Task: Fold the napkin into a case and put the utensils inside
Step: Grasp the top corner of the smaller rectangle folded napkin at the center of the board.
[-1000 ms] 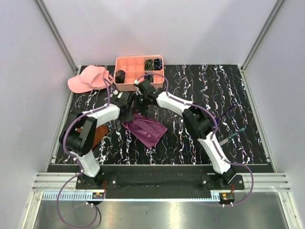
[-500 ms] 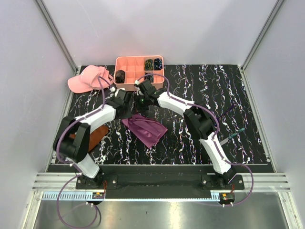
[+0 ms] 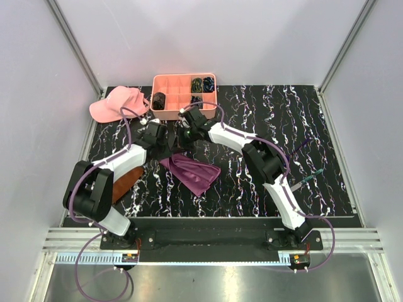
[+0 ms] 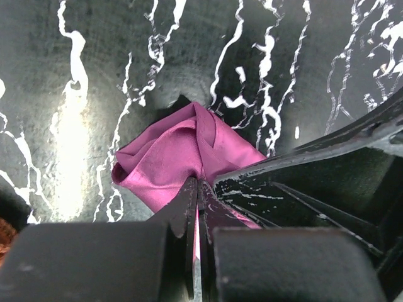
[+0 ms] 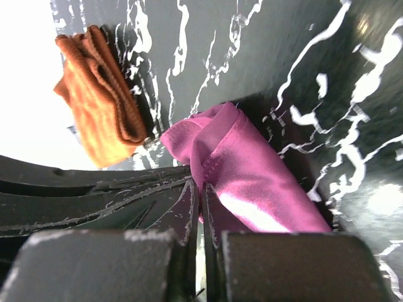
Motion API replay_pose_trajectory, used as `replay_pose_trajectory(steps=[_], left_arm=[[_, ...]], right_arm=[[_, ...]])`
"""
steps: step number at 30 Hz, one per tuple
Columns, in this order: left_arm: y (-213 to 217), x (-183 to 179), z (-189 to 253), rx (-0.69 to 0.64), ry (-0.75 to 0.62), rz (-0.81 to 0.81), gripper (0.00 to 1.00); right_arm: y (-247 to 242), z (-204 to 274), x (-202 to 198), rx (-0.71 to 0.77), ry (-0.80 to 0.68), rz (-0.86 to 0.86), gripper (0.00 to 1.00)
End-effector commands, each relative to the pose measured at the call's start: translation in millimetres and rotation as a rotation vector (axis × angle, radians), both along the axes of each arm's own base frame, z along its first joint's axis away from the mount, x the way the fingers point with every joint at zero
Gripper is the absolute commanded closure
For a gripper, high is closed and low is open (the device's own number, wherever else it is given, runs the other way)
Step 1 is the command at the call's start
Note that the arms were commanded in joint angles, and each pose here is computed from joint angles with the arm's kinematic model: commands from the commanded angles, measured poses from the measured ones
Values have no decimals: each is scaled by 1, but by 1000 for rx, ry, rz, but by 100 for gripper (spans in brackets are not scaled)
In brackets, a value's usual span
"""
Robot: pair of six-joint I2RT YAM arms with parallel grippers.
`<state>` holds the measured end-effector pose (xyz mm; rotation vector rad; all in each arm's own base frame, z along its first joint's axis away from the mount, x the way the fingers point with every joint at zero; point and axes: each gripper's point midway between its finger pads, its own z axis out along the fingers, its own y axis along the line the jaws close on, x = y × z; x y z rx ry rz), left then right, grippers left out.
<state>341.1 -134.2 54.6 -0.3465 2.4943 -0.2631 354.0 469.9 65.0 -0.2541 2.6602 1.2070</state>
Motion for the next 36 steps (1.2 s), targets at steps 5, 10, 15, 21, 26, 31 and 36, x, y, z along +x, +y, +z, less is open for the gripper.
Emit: replay_pose_trajectory(steps=[5,10,15,21,26,31,36], left_arm=[[-6,8,27,-68,-116,-5,100],[-2,6,29,-71,-141,19,100],[-4,3,28,-72,-139,-5,100],[-7,-1,17,-85,-101,-26,100],[-14,-2,16,-110,-73,-39,100],[-2,-14,3,-117,-24,25,94],[13,-23,12,-136,-76,78,63]], right_arm=[[12,-3,-13,114,191,-74,100],[13,-5,-18,146,230,-86,100],[20,-7,-22,171,280,-57,100],[22,-30,-35,93,269,42,100],[25,-53,-44,80,282,63,100],[23,-52,-39,77,257,53,100],[22,-55,-38,79,256,40,100]])
